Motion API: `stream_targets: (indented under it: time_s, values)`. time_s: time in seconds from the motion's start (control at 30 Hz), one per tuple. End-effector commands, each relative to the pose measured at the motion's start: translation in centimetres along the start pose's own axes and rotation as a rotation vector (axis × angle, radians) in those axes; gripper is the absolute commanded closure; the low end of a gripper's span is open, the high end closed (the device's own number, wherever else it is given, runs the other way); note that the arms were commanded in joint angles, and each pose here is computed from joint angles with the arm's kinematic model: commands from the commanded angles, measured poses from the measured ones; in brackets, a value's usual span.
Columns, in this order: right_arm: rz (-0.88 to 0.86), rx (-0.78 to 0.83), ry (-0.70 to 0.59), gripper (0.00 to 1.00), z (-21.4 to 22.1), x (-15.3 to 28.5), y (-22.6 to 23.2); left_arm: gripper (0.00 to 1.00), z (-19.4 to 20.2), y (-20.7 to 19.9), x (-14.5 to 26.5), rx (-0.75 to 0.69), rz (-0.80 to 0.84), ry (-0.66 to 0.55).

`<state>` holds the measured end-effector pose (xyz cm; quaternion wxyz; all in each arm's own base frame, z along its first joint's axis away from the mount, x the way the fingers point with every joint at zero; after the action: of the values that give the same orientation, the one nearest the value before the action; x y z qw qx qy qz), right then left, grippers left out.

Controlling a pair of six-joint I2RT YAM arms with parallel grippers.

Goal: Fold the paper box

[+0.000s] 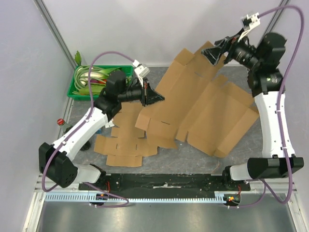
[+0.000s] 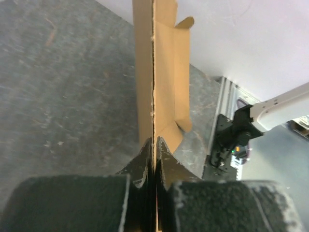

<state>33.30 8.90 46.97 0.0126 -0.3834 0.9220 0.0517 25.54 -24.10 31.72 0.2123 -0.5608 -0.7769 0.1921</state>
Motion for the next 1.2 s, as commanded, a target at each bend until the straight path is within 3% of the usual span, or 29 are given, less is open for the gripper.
stream_targets:
  time_s: [0.0,0.07,0.2,0.3,0.33,0.47,0.5,1.17]
  values:
    - [0.06,0.294,0.21,0.02,-1.3,1.9,0.6,0.98,-1.6,0.3,1.0,-0.19,-0.048,0.193]
    - [0.025,0.424,0.168,0.02,-3.5,2.0,2.0,0.98,-2.1,0.0,1.3,-0.211,-0.037,0.228]
    - [-0.271,0.583,0.129,0.03,-4.1,-0.4,8.5,0.98,-2.6,-0.4,1.2,-0.278,0.01,0.244]
    - [-0.38,0.652,0.177,0.19,-2.7,-1.5,10.4,0.98,-3.2,-0.5,1.2,-0.313,0.013,0.246]
    - [-0.351,0.681,0.211,0.31,-2.1,-2.1,10.2,0.98,-3.6,-0.7,1.3,-0.325,0.013,0.247]
    - [-0.356,0.781,0.256,0.35,-0.6,-3.4,11.0,0.98,-3.4,-0.1,1.3,-0.35,-0.003,0.287]
    - [-0.467,0.846,0.298,0.41,1.1,-4.2,12.3,0.98,-3.6,0.1,1.4,-0.382,-0.025,0.285]
    - [-0.518,0.906,0.482,0.52,6.8,-5.4,13.3,0.94,-5.3,-2.2,2.6,-0.607,-0.012,0.208]
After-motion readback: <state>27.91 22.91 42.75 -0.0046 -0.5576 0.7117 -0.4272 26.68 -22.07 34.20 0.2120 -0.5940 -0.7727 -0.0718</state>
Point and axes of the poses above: each gripper's point midway between its finger pads, its own x axis back along the fingers, its own y axis along the line the jaws close on, z = x × y, the point moved 7 cm from there along x, back along the fingers, and after that the axes turned 8 degrees about x, right-handed, at the moved point
